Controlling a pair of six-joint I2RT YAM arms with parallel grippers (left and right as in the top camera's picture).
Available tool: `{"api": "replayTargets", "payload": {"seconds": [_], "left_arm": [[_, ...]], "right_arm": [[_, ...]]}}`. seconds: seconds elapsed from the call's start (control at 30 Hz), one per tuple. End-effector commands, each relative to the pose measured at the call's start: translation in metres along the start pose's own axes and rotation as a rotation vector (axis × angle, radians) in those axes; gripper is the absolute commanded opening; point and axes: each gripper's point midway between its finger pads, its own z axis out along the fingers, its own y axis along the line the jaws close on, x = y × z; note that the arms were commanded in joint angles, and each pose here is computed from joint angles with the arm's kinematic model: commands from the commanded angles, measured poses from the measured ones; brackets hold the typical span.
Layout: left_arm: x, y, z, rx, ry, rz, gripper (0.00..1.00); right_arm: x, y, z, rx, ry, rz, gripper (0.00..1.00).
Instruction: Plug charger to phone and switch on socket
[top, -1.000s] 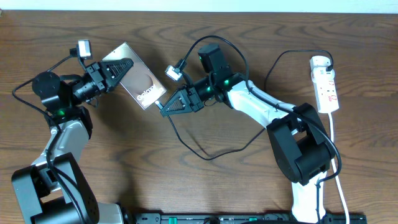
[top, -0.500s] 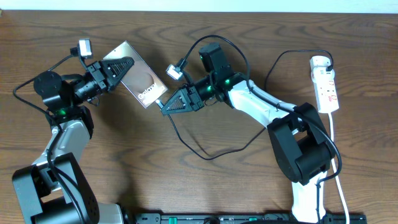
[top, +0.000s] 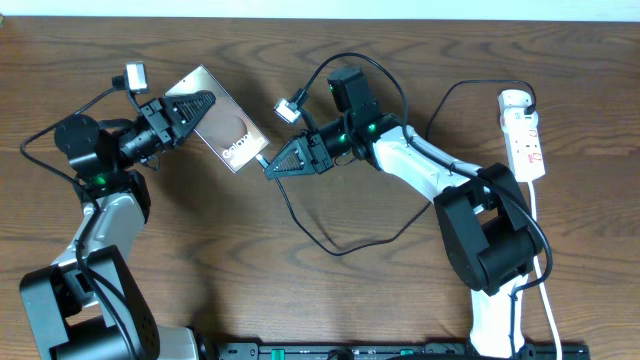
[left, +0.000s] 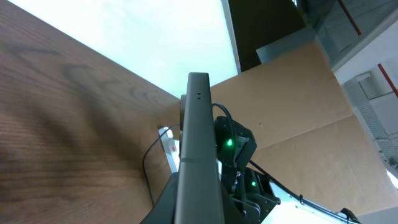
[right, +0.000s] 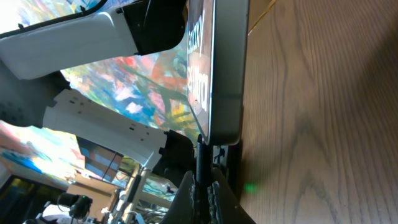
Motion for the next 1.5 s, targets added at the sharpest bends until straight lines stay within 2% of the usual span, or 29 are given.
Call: {"api": "replayTargets", "payload": {"seconds": [0.0,0.53,1.47], "left_arm": [[0.005,-0.010,0.007,0.024,0.038,0.028,0.07],[0.012,-0.013,0.019,0.035,0.052,0.030,0.07],[0.000,-0.008,0.006,0.014,0.009,0.019,0.07]], "right_arm": [[-0.009,0.014,-0.003,-0.003,-0.004,-0.046,0.01],[-0.009,0.014,-0.003,-0.004,-0.004,-0.049,0.01],[-0.006,0.017,0.007,-0.019,0.015,-0.062,0.01]]}}
